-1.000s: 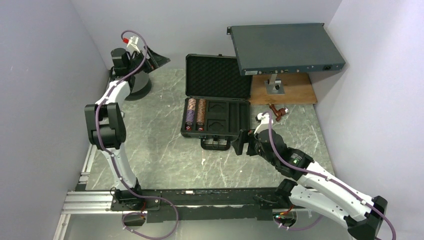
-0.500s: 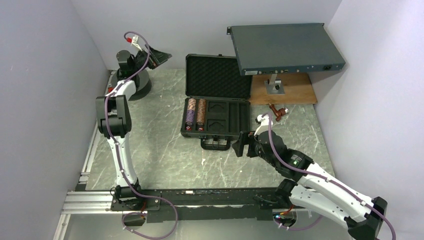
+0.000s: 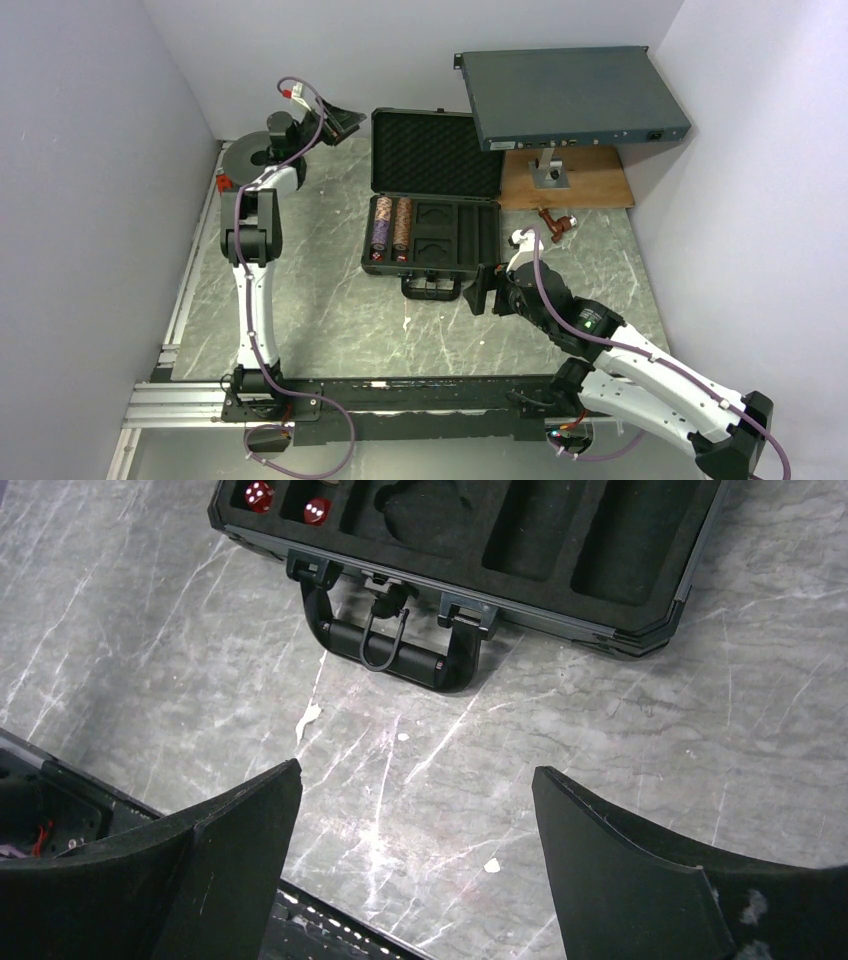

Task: Pack up texas hold em set

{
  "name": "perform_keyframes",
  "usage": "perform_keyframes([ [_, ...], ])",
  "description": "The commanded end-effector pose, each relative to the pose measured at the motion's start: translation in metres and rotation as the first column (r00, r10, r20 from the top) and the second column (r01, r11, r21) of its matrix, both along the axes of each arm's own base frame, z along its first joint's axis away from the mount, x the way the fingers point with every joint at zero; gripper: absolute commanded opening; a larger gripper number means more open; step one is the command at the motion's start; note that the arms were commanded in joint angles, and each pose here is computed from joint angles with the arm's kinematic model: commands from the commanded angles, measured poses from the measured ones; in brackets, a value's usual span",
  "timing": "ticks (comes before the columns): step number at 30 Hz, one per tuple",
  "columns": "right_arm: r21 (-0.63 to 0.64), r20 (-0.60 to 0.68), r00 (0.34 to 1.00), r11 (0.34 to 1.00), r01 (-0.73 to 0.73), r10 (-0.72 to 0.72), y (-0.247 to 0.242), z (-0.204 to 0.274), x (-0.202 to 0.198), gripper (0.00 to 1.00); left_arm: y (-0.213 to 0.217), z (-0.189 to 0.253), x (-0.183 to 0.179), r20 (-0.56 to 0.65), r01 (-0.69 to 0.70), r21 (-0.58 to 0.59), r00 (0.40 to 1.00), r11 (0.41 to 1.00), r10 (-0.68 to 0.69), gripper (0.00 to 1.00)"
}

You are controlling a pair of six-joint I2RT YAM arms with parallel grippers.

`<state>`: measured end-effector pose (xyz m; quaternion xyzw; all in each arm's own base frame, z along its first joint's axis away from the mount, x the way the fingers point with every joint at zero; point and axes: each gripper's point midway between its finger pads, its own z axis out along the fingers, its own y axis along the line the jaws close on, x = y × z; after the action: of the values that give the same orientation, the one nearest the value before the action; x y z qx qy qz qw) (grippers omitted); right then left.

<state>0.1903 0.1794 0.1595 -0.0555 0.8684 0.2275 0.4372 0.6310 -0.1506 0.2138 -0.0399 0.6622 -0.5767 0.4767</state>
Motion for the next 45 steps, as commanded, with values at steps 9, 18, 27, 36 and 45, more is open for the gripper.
perform_keyframes([
  [9,0.014,0.012,1.0,1.0,-0.007,0.007,0.003,0.004,0.002,0.89,-0.03,0.02,0.005,0.098,0.057,-0.096,0.994,0.994,-0.048,0.89],
  [18,0.011,0.005,1.0,1.0,-0.017,0.017,0.005,0.002,0.001,0.89,-0.037,0.034,-0.017,0.199,0.147,-0.118,0.973,0.982,-0.121,0.83],
  [27,0.001,-0.009,1.0,1.0,-0.02,0.02,0.005,-0.001,0.0,0.89,-0.052,0.032,-0.029,0.217,0.218,-0.077,0.956,0.973,-0.197,0.84],
  [36,-0.01,-0.019,1.0,1.0,-0.023,0.023,0.006,-0.005,0.0,0.89,-0.062,0.03,-0.045,0.216,0.306,-0.018,0.931,0.952,-0.295,0.81],
  [45,-0.015,-0.027,0.999,0.999,-0.029,0.029,0.007,-0.006,0.0,0.89,-0.069,0.026,-0.063,0.217,0.374,0.023,0.903,0.927,-0.37,0.78],
])
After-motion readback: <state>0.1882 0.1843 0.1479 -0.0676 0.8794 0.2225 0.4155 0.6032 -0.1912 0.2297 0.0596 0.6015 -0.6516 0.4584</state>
